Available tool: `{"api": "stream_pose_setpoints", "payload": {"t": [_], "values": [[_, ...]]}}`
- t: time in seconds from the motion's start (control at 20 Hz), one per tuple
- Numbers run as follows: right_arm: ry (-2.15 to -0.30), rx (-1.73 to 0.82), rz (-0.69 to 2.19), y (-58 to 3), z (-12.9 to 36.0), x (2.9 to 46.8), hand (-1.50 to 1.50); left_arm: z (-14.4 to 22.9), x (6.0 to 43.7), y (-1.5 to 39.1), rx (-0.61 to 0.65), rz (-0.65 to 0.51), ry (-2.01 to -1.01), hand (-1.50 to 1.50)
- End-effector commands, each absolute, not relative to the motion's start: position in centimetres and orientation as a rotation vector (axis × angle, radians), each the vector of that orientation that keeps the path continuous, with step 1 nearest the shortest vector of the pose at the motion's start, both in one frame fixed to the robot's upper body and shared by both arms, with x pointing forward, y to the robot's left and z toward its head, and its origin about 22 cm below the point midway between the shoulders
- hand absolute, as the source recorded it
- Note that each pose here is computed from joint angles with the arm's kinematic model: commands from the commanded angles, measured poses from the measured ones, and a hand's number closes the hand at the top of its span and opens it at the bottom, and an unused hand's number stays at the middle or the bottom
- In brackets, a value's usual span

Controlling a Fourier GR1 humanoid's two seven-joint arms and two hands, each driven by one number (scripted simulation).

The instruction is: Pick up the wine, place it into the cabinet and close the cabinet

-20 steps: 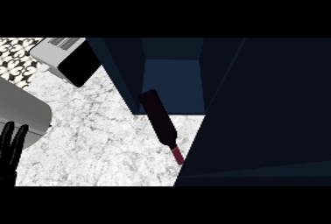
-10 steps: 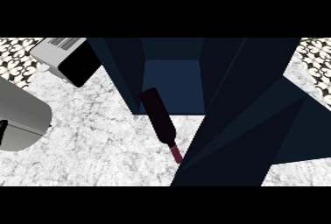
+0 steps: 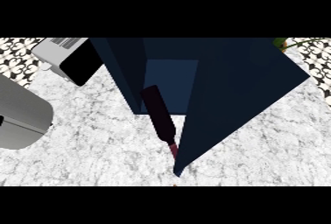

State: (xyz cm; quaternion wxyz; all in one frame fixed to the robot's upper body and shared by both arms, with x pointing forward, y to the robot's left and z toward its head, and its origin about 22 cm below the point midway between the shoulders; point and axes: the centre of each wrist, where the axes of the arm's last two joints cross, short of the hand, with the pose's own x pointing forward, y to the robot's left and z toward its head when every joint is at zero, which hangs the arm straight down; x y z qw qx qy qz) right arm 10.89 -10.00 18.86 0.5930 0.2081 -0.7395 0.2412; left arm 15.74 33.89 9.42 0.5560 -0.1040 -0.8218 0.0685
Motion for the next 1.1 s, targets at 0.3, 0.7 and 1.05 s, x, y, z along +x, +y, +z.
{"api": "stream_pose_setpoints", "payload": {"t": [0.3,0.7,1.05], "values": [[-1.729,0.575,0.579,-4.2,21.0,14.1,1.5,10.7,16.5,32.4,-0.325,0.168,-1.921,-1.5],[-1.779,0.569,0.556,-0.7,23.3,19.1,1.5,9.9,17.4,31.9,-0.306,0.187,-1.931,-1.5],[-1.826,0.46,0.555,2.1,27.1,25.5,1.5,9.3,17.7,32.3,-0.288,0.176,-1.935,-1.5]]}}
